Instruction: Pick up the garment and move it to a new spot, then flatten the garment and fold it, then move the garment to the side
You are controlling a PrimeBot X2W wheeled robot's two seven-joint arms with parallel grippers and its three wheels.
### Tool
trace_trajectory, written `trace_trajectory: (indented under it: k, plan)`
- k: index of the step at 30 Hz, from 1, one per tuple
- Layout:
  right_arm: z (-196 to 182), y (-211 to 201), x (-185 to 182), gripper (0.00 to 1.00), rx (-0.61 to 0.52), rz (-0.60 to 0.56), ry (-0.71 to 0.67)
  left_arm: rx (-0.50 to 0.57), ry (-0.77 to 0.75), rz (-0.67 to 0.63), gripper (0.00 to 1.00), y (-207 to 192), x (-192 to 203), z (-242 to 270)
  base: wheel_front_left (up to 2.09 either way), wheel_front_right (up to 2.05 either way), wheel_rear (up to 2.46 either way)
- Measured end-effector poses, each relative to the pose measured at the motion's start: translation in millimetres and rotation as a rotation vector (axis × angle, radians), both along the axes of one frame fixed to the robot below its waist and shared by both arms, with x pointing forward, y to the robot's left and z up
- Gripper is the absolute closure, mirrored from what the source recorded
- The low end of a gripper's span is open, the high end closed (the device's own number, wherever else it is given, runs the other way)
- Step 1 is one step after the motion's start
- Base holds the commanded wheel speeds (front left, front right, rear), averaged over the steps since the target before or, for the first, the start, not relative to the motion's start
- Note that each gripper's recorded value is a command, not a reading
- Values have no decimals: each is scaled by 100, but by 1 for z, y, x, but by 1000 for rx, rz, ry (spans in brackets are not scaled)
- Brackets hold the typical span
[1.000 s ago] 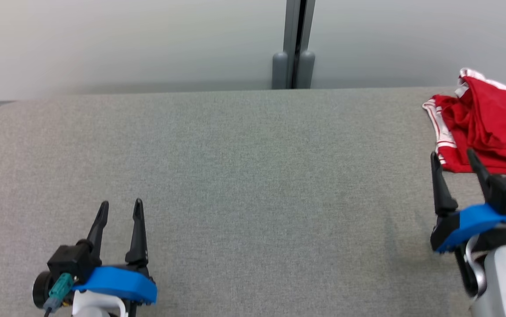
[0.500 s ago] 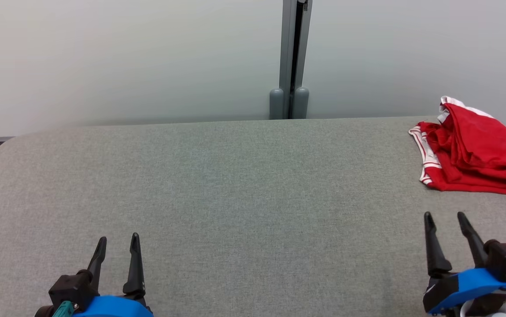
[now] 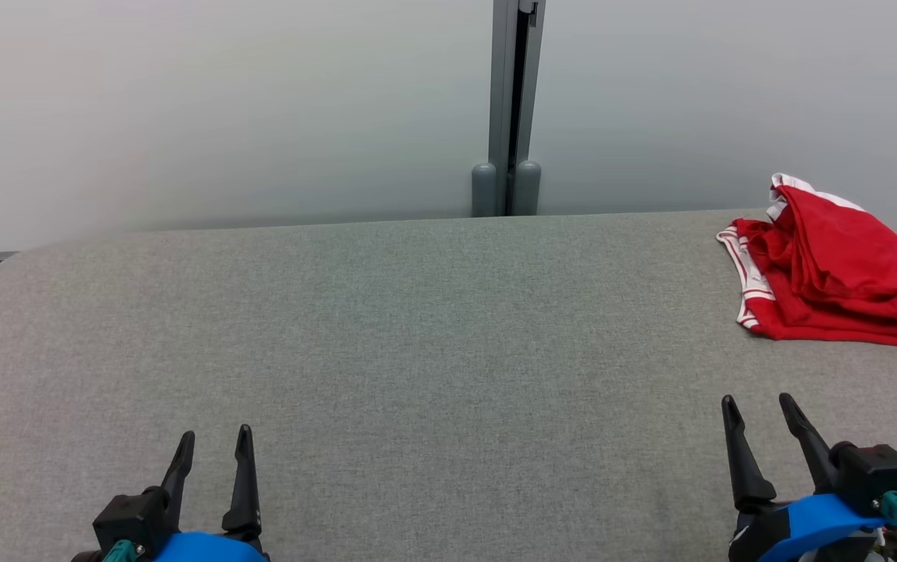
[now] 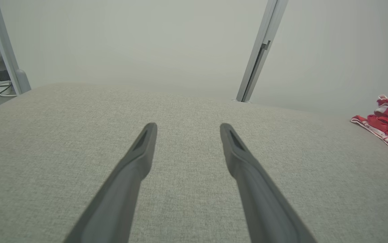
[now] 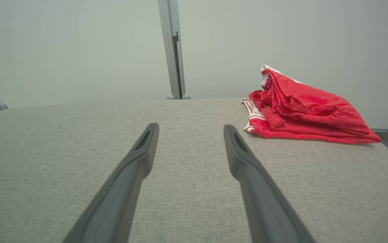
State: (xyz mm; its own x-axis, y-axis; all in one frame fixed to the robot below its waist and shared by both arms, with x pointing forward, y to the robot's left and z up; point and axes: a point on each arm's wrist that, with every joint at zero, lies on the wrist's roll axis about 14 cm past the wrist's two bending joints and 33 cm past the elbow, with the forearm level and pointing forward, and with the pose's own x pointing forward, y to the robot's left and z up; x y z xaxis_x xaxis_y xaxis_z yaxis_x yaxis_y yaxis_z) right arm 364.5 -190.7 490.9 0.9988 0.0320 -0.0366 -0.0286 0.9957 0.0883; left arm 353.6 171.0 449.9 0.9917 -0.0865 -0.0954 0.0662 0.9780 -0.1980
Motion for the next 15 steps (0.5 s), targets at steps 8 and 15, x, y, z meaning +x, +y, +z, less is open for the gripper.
trace_trajectory:
  k: [8,15]
  plan:
    - [-1,0,0,0,1,0,-1,1,8,3,0,2,-2,-2,0,0,0]
    - [-6,1,0,0,11,1,5,3,21,-2,0,1,-3,-6,0,0,0]
